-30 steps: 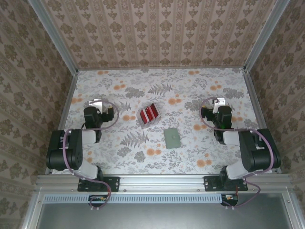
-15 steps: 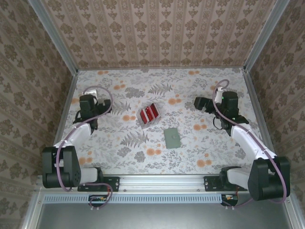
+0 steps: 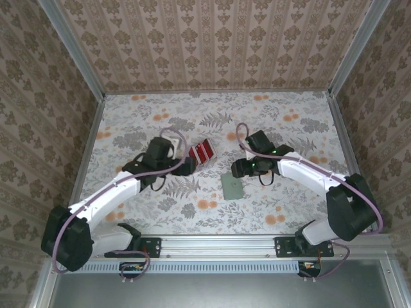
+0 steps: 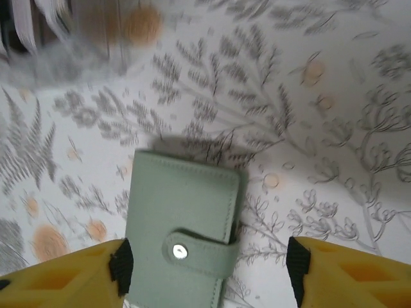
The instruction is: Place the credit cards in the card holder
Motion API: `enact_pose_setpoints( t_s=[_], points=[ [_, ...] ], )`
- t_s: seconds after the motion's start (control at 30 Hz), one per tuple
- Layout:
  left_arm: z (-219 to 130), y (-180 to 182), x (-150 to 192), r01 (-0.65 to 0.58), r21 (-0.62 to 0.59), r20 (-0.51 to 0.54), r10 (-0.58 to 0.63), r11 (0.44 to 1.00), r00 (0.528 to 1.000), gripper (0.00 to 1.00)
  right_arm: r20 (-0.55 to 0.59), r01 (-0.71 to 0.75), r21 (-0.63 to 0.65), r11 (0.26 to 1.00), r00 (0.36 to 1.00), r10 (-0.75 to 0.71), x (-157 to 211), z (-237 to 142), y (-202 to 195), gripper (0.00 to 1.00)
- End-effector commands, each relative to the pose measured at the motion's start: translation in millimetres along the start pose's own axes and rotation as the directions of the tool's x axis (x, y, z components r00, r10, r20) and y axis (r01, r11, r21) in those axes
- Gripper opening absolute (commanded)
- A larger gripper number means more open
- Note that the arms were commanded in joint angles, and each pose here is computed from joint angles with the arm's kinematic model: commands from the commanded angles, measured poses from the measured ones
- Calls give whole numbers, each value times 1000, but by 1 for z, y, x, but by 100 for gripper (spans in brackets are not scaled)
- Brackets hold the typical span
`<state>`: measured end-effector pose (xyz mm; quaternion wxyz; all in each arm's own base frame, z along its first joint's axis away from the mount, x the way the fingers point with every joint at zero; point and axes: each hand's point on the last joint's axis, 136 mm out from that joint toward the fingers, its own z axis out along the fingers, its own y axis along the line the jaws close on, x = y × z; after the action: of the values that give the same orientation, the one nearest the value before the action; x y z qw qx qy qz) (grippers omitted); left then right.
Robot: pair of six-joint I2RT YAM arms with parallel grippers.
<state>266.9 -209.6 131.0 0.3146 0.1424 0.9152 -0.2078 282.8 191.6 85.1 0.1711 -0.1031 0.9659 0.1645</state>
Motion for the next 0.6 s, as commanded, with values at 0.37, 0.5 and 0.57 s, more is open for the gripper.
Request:
enact_pose_setpoints(
  t_s=[0.37,0.5,0.57],
  points=[
    [30,-62,45,136,96,-183,-117,986,976,95,-137,180,118,977,977,-163,29,16,28,45],
    [31,-61,45,144,89,-181,-127,986,975,95,-146,172,119,978,977,-154,29,27,29,44],
    [30,-58,47,150,79,-180,-134,986,975,95,-159,180,138,974,975,-157,30,33,26,44]
  ],
)
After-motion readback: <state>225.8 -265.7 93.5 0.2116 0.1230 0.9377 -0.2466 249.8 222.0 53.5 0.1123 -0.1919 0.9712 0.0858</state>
